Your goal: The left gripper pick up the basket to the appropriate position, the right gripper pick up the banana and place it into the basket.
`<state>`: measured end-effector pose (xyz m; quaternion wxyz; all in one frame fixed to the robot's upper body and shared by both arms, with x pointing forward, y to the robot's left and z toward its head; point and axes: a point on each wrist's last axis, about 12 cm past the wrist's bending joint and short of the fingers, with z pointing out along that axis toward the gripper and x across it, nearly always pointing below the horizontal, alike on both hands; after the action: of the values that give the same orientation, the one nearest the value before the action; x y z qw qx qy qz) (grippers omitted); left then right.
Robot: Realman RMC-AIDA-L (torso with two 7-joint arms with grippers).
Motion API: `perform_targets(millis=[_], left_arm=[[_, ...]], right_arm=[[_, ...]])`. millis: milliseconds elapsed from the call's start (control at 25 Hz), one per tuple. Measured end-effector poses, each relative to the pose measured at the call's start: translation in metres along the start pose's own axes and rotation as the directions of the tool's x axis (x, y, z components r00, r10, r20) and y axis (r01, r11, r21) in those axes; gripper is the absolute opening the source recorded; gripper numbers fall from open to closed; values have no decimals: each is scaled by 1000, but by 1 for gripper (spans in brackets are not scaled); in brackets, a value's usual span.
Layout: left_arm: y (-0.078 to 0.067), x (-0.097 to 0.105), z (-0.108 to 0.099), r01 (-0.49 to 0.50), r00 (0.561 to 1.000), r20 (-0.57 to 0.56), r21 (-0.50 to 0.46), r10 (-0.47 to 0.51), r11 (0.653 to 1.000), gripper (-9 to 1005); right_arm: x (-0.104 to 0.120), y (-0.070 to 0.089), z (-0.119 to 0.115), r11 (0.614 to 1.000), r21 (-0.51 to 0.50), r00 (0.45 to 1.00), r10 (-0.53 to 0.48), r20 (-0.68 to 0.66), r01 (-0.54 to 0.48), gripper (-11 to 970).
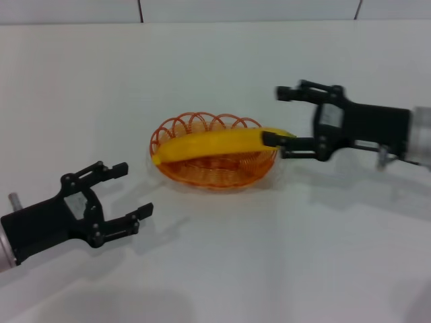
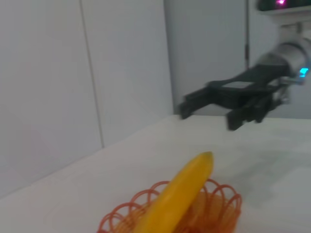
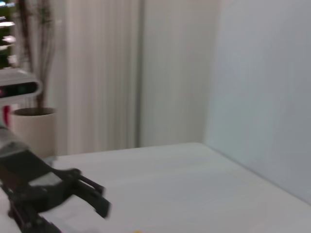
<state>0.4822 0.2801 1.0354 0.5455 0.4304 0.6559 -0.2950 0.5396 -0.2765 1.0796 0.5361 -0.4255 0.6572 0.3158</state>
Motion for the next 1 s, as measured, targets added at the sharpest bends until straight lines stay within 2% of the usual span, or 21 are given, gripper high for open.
perform_targets(millis=[240, 360, 520, 1000], left_arm=[[-3, 6, -12, 4, 1000, 2, -41, -4, 999, 831], [-4, 7, -13, 3, 1000, 1, -44, -3, 999, 831], [-4, 7, -13, 3, 1000, 2, -45, -3, 999, 831], [-3, 6, -10, 0, 1000, 3, -51, 0, 999, 831]], right_arm=[[30, 12, -50, 992, 105, 996, 70, -46, -65, 882], [37, 14, -65, 982, 166, 994, 99, -40, -91, 882], [41, 12, -69, 974, 204, 994, 102, -27, -94, 882], [45, 16, -67, 979, 192, 996, 82, -33, -74, 883]])
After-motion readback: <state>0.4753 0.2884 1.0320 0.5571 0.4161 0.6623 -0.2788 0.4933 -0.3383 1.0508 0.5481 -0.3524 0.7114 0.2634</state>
